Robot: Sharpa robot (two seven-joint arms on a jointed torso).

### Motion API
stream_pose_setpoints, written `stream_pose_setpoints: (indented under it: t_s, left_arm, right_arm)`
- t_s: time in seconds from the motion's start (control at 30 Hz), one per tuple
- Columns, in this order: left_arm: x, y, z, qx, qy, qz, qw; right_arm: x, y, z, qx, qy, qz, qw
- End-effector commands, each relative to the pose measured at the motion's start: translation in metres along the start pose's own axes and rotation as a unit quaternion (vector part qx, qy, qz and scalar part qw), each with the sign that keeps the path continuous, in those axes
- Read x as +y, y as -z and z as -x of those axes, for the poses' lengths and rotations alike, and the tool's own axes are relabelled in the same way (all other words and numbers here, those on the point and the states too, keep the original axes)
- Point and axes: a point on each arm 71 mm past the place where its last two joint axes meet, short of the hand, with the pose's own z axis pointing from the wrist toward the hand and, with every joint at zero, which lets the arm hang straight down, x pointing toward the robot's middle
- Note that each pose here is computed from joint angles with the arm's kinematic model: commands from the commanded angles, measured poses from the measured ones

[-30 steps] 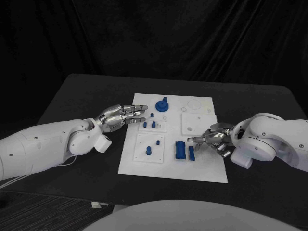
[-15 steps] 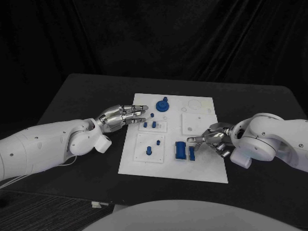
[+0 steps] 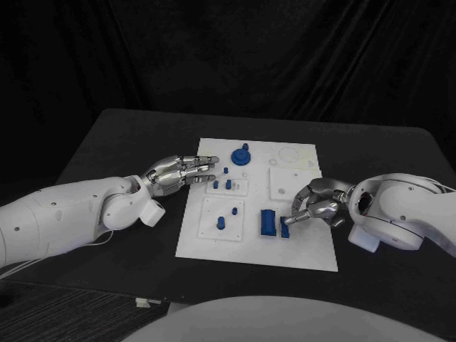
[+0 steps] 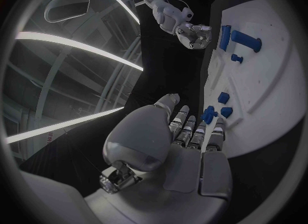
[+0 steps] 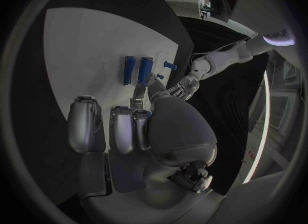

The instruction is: Assemble the parts on the task board

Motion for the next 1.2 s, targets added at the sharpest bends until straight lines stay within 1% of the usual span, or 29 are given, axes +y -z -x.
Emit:
stream_pose_setpoints:
  t_s: [0.03, 0.07, 0.17, 0.33, 0.53, 0.73, 1.2]
  left_arm:
    - [-0.0005, -0.0004, -0.0015, 0.004, 0.006, -0.008, 1.000]
    - [-0.0004, -0.0004, -0.0015, 0.004, 0.006, -0.008, 1.000]
    - [-0.0003, -0.0006, -0.0017, 0.004, 0.006, -0.008, 1.000]
    - [-0.0003, -0.0003, -0.0017, 0.004, 0.006, -0.007, 1.000]
    - [-0.0002, 0.0001, -0.0014, 0.004, 0.006, -0.007, 1.000]
    - [-0.0002, -0.0001, -0.0016, 0.005, 0.007, -0.007, 1.000]
    - [0.0001, 0.0004, -0.0015, 0.004, 0.007, -0.006, 1.000]
  right_arm:
    - [0.008, 0.003, 0.006, -0.061, 0.117, 0.049, 0.990]
    - [0.007, 0.004, 0.005, -0.065, 0.132, 0.050, 0.988]
    - [0.005, 0.004, 0.002, -0.068, 0.146, 0.050, 0.986]
    - [0.002, 0.001, -0.002, -0.064, 0.156, 0.045, 0.985]
    - [-0.001, -0.002, -0.005, -0.053, 0.164, 0.036, 0.984]
    - [-0.004, -0.003, -0.010, -0.034, 0.171, 0.024, 0.984]
    - [-0.004, -0.007, -0.014, -0.022, 0.176, 0.018, 0.984]
